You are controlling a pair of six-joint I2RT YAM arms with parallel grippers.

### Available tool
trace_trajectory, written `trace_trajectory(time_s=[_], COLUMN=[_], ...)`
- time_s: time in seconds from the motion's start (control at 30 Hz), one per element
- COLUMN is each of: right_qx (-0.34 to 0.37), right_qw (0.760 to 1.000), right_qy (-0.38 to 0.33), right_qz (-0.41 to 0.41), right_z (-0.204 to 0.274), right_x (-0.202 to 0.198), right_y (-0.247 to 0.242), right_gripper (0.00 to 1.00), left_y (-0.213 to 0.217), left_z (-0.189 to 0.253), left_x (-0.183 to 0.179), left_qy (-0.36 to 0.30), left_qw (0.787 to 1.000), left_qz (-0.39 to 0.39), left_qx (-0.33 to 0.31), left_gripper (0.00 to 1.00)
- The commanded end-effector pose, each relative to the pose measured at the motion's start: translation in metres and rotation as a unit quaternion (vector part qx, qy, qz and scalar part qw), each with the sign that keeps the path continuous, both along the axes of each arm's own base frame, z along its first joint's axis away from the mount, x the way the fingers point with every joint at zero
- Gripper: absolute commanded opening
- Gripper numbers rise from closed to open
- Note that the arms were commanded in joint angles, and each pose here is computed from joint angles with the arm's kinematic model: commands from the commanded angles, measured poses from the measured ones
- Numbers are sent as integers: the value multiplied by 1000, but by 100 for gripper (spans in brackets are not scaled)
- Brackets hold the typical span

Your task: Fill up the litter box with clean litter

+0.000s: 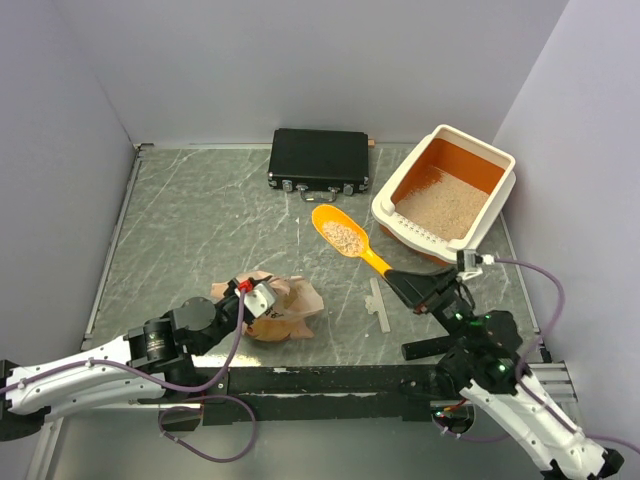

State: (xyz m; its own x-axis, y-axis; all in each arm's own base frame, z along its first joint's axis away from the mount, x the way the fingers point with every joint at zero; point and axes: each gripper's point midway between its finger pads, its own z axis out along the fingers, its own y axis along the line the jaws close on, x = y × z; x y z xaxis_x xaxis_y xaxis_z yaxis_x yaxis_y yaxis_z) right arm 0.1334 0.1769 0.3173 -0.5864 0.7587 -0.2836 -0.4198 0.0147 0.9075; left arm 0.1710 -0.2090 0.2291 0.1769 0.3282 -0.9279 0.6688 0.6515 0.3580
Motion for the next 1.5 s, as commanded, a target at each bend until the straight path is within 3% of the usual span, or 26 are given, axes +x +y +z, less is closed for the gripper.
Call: trace_trajectory(time_s=[0.0,0.43,0.57,0.8,1.07,1.3,1.47], right_qx=[108,142,156,157,74,42,-12], right_qw=[994,969,946,884,818,805,827], right_qy=[-33,49,51,66,88,140,177], right_qz=[-14,-198,-281,-435,-564,-576,-533], right_z=[36,17,13,-3,-30,-72,-114], right_x=[15,78,92,112,138,184,226], right_y=[-4,-44,-71,-120,-152,-163,-147], right_gripper=[0,0,0,0,0,0,0], left_y=[-5,-7,-7,-5,-7,-9,-9], left_z=[17,18,20,22,21,16,16], left_x=[-5,-8,-9,-10,-11,-11,-10], left_qy=[-2,0,0,-1,1,4,6], left_qw=[999,999,998,998,998,998,998], left_qz=[-16,-27,-29,-31,-33,-36,-34], left_qx=[-45,-45,-49,-55,-54,-48,-45], left_gripper=[1,1,1,1,1,1,1])
